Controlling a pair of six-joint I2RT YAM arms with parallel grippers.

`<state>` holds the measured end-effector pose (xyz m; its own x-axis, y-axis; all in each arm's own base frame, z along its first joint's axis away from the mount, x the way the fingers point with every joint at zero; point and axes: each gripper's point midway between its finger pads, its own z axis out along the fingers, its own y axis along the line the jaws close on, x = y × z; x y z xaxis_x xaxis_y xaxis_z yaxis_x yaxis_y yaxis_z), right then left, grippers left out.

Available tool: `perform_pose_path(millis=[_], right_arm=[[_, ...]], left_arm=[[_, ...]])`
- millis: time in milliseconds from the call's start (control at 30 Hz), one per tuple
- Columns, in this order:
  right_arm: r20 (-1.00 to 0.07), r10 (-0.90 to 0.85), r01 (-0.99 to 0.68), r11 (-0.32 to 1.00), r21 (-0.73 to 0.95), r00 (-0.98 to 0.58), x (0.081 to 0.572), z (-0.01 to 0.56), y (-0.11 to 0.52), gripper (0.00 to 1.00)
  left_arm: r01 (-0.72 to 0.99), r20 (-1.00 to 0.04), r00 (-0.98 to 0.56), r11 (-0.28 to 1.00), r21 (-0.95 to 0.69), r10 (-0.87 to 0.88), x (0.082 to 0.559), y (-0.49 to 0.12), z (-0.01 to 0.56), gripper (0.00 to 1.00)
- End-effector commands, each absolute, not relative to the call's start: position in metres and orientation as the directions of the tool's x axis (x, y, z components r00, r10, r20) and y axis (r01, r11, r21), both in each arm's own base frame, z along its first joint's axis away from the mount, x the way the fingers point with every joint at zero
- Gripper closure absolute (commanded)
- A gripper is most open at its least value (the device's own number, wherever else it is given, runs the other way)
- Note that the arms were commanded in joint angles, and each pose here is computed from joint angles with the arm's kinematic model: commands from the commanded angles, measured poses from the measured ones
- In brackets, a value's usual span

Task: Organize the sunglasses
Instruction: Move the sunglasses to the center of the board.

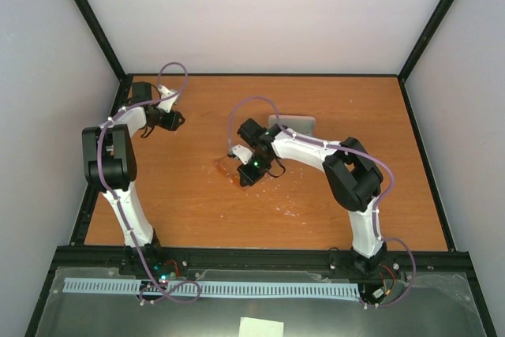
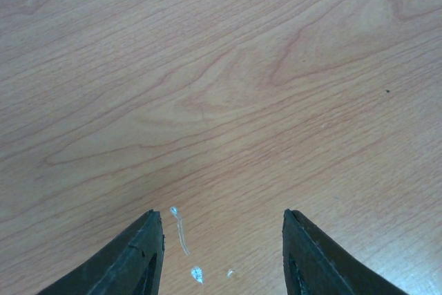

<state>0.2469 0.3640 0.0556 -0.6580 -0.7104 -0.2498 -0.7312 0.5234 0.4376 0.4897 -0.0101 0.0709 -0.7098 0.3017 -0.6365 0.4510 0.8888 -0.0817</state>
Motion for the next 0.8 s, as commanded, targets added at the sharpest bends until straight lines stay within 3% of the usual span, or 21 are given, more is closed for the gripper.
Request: perform_pose_path(millis=[0,133,233,533,667,767], right_arm=[[-0.144,-0.736,-0.726,0.58,0.371,-0.662,0.227,0.039,0.33,0.97],[-0.115,-0.734,-0.729,0.617,0.297,-0.669,0.226,0.031,0.31,0.96],[-0.1,-0.732,-0.727,0.633,0.264,-0.674,0.227,0.028,0.302,0.89],[-0.137,-0.711,-0.719,0.651,0.242,-0.69,0.24,0.043,0.31,0.55],[-0.204,-0.694,-0.723,0.651,0.231,-0.69,0.26,0.066,0.328,0.49],[-0.188,-0.693,-0.717,0.656,0.235,-0.696,0.269,0.059,0.338,0.49]], left_arm=[[0.453,-0.663,-0.693,0.886,-0.095,0.283,0.489,-0.012,0.083,0.51],[0.456,-0.661,-0.695,0.885,-0.098,0.285,0.487,-0.014,0.083,0.51],[0.46,-0.665,-0.69,0.883,-0.095,0.288,0.487,-0.015,0.085,0.51],[0.461,-0.667,-0.684,0.883,-0.082,0.295,0.487,-0.014,0.089,0.51],[0.462,-0.667,-0.686,0.883,-0.087,0.292,0.485,-0.015,0.088,0.51],[0.461,-0.671,-0.682,0.883,-0.087,0.29,0.486,-0.016,0.091,0.51]])
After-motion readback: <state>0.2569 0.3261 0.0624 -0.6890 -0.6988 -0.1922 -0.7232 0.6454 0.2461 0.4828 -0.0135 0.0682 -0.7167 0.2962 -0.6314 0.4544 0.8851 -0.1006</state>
